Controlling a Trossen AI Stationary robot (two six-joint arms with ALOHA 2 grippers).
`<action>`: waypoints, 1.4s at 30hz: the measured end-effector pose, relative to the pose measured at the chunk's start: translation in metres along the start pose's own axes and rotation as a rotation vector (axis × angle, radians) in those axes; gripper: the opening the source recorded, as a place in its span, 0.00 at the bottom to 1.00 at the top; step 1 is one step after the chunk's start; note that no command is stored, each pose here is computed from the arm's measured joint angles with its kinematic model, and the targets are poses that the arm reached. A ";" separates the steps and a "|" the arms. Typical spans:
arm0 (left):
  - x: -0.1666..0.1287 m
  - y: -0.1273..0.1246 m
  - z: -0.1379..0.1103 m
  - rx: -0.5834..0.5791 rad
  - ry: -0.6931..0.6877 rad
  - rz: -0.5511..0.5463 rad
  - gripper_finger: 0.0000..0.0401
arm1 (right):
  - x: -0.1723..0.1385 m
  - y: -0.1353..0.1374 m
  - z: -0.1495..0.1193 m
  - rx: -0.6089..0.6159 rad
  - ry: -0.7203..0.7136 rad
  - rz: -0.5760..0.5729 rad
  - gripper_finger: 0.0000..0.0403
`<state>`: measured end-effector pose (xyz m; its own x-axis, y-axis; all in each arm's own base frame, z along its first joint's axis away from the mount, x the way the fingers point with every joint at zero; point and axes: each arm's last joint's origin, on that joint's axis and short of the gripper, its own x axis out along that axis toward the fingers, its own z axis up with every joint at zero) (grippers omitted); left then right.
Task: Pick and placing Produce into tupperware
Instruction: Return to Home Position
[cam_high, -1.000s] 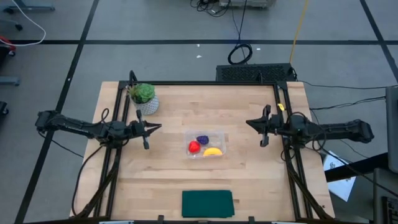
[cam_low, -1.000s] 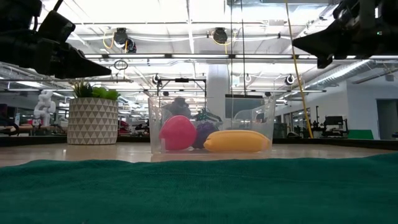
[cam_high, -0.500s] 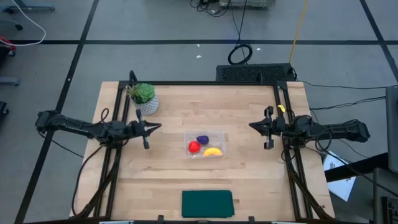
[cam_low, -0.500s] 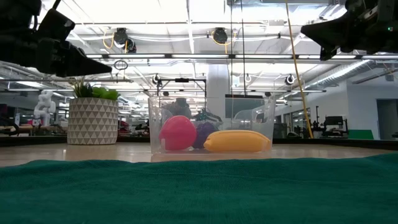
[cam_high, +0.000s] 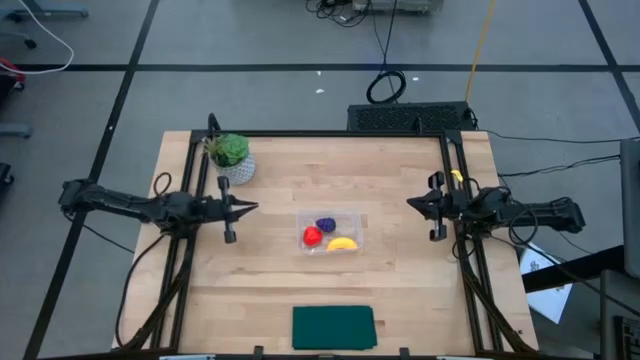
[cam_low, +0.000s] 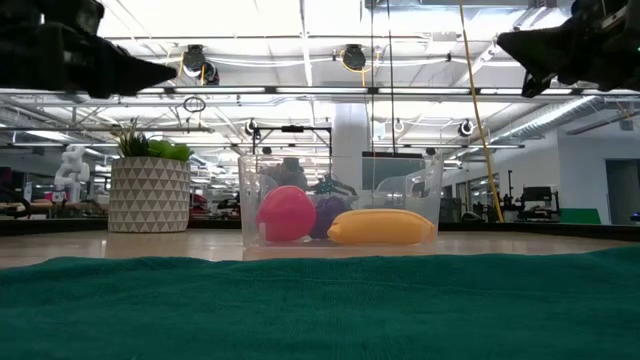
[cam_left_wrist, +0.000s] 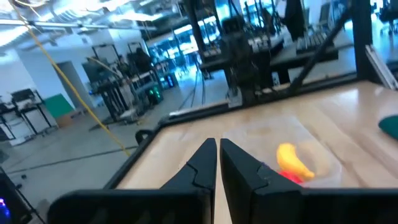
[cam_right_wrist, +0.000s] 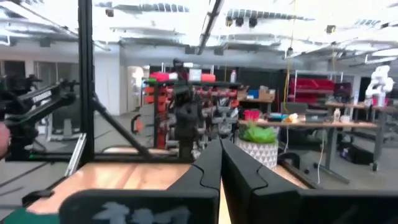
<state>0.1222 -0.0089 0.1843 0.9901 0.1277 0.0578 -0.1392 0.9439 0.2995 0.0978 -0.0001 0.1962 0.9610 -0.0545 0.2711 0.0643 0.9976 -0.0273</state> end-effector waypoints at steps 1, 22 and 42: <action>-0.002 0.001 0.001 -0.002 -0.007 0.007 0.06 | 0.000 0.000 -0.001 0.002 0.009 0.002 0.00; -0.028 0.006 -0.005 -0.030 0.013 -0.011 0.06 | -0.005 0.001 -0.006 0.023 0.059 0.030 0.00; -0.028 0.004 -0.007 -0.009 0.017 -0.070 0.06 | -0.005 0.001 -0.009 0.024 0.088 0.028 0.00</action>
<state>0.0939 -0.0069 0.1776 0.9976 0.0664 0.0208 -0.0695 0.9533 0.2940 0.0954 0.0006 0.1865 0.9823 -0.0293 0.1849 0.0318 0.9994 -0.0105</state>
